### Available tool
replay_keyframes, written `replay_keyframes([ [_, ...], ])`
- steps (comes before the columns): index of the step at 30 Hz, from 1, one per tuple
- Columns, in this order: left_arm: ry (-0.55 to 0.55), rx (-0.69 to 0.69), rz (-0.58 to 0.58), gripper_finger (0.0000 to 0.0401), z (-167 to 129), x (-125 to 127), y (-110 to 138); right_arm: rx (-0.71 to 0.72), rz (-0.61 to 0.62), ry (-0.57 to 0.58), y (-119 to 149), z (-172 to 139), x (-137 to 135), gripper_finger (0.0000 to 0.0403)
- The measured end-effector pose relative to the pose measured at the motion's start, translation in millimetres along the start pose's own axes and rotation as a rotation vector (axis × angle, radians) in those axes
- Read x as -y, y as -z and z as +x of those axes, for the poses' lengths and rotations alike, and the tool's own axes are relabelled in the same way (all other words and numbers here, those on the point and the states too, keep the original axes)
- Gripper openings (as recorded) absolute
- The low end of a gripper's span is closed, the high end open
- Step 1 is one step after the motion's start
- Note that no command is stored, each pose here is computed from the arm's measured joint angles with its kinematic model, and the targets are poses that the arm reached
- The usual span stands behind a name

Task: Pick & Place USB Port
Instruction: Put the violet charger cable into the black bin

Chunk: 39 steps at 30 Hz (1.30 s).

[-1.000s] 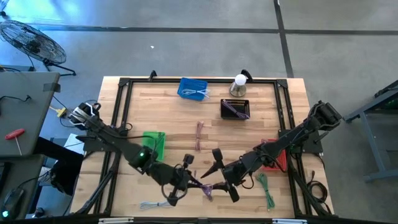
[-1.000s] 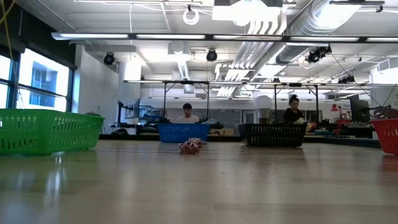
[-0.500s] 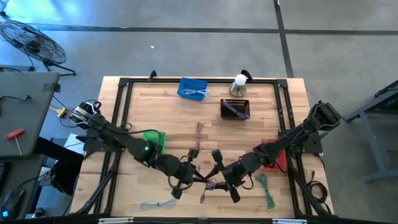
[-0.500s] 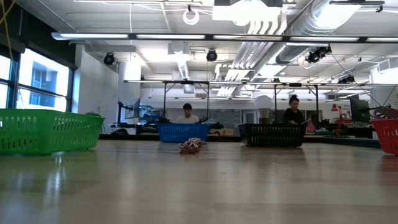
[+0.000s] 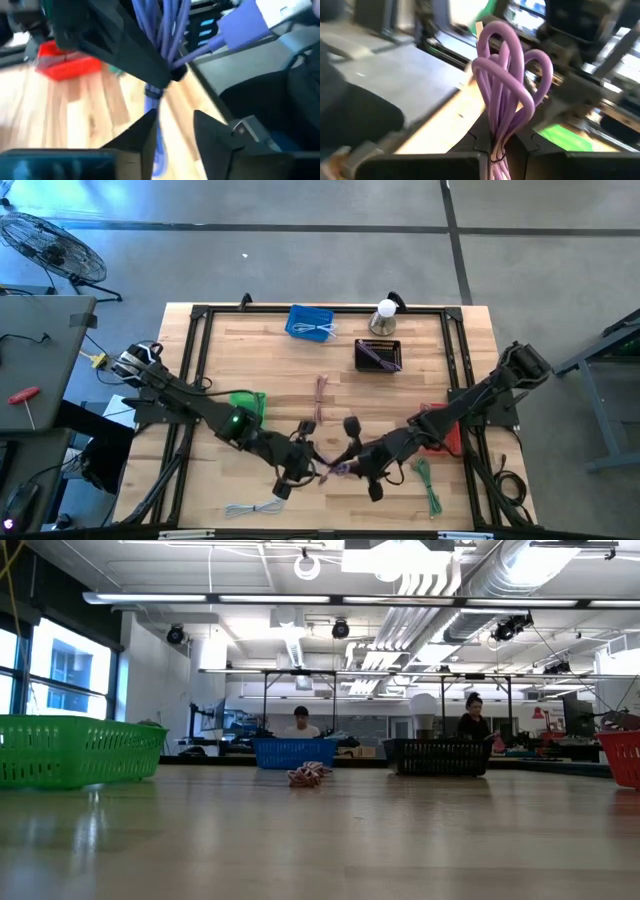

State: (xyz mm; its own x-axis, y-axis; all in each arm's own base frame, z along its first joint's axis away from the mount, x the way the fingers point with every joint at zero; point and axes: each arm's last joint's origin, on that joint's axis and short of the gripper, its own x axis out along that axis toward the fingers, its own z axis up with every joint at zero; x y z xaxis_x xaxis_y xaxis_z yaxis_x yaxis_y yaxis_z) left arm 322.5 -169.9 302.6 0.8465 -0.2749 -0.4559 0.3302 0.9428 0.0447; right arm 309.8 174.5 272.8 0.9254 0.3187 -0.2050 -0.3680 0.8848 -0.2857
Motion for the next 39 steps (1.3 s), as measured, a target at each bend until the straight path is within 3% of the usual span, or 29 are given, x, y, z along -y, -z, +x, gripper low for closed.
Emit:
replay_keyframes([
  [9, -0.074, -0.201, -0.09, 0.0181, -2, -3, 20, -0.28, -0.003, 0.44, -11, -55, 14, 0.0019],
  [13, -0.087, -0.239, -0.134, 0.0183, -3, -3, 24, -0.347, 0.077, 0.543, -12, -84, 44, 0.0019],
  [17, -0.099, -0.246, -0.158, 0.0183, -3, -3, 25, -0.419, 0.199, 0.621, -2, -110, 91, 0.0019],
  [22, -0.103, -0.248, -0.179, 0.0184, -4, -3, 25, -0.526, 0.356, 0.645, 23, -134, 148, 0.0019],
  [27, -0.112, -0.287, -0.177, 0.0184, -5, -4, 29, -0.679, 0.485, 0.646, 58, -150, 188, 0.0019],
  [39, -0.197, -0.312, -0.201, 0.0184, -6, -6, 32, -0.907, 0.651, 0.466, 132, -140, 229, 0.0019],
])
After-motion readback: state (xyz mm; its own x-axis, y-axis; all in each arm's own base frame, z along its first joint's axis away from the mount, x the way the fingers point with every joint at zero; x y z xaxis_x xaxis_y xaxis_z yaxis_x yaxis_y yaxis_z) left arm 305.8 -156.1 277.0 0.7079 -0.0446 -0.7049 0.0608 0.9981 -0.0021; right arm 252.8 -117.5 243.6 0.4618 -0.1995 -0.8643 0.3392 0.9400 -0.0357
